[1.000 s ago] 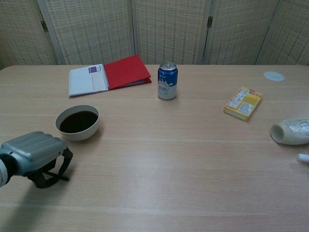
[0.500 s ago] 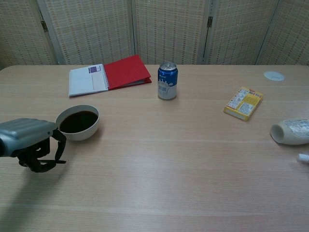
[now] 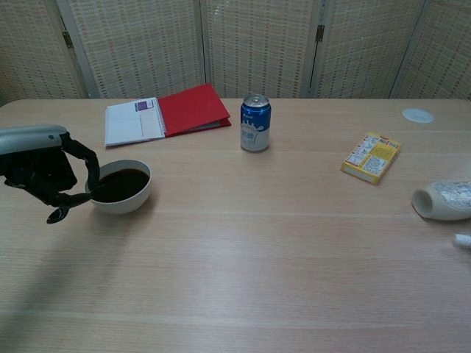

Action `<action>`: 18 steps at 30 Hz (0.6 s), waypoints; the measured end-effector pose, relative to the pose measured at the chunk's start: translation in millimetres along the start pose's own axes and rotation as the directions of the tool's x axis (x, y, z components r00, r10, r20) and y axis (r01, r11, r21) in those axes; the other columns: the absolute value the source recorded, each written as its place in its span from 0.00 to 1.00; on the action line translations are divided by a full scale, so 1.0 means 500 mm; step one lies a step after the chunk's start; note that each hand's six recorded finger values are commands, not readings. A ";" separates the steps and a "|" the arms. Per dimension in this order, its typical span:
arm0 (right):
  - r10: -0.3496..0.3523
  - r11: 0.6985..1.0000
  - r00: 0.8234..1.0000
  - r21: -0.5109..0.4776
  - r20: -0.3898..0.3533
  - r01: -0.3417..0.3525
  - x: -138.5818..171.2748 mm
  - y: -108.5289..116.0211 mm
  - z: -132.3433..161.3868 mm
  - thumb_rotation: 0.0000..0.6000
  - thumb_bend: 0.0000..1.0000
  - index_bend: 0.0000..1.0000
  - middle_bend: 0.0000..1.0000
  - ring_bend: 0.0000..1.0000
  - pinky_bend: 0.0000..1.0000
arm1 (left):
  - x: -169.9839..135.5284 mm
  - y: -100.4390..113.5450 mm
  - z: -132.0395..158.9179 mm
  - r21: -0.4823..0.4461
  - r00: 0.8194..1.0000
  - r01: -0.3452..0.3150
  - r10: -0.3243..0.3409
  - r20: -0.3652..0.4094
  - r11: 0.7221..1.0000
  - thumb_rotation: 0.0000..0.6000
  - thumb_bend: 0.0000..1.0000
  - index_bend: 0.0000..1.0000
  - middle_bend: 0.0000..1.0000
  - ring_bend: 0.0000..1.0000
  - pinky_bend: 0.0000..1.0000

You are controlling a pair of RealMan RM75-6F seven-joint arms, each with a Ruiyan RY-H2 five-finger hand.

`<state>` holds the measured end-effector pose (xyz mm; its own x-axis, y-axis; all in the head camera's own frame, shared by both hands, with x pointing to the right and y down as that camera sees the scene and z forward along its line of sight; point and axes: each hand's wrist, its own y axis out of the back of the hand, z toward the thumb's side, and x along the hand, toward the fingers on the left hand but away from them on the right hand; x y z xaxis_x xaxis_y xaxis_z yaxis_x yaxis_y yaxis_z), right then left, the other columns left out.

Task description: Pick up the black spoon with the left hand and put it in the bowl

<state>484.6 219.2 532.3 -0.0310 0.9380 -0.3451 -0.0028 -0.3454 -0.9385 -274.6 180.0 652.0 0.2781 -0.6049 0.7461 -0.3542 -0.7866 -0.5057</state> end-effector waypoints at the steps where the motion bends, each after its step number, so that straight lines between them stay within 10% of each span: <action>1: -0.003 1.000 1.000 0.001 -0.002 0.003 0.000 0.003 0.001 1.00 0.20 0.00 0.18 0.24 0.31 | 0.004 0.006 0.010 -0.023 1.000 -0.002 0.002 0.019 1.000 1.00 0.49 0.68 1.00 0.98 1.00; 18: -0.031 0.999 0.999 0.005 0.019 0.031 0.021 0.027 -0.007 1.00 0.20 0.00 0.18 0.24 0.30 | 0.144 0.028 0.095 -0.100 0.990 -0.051 0.064 0.128 0.994 1.00 0.50 0.69 1.00 0.98 1.00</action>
<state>487.8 224.5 516.1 -0.0500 0.9477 -0.3152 -0.0085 -0.3160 -0.9487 -217.1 119.4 678.0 0.3667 -0.6646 0.6510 -0.4557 -0.7384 -0.4971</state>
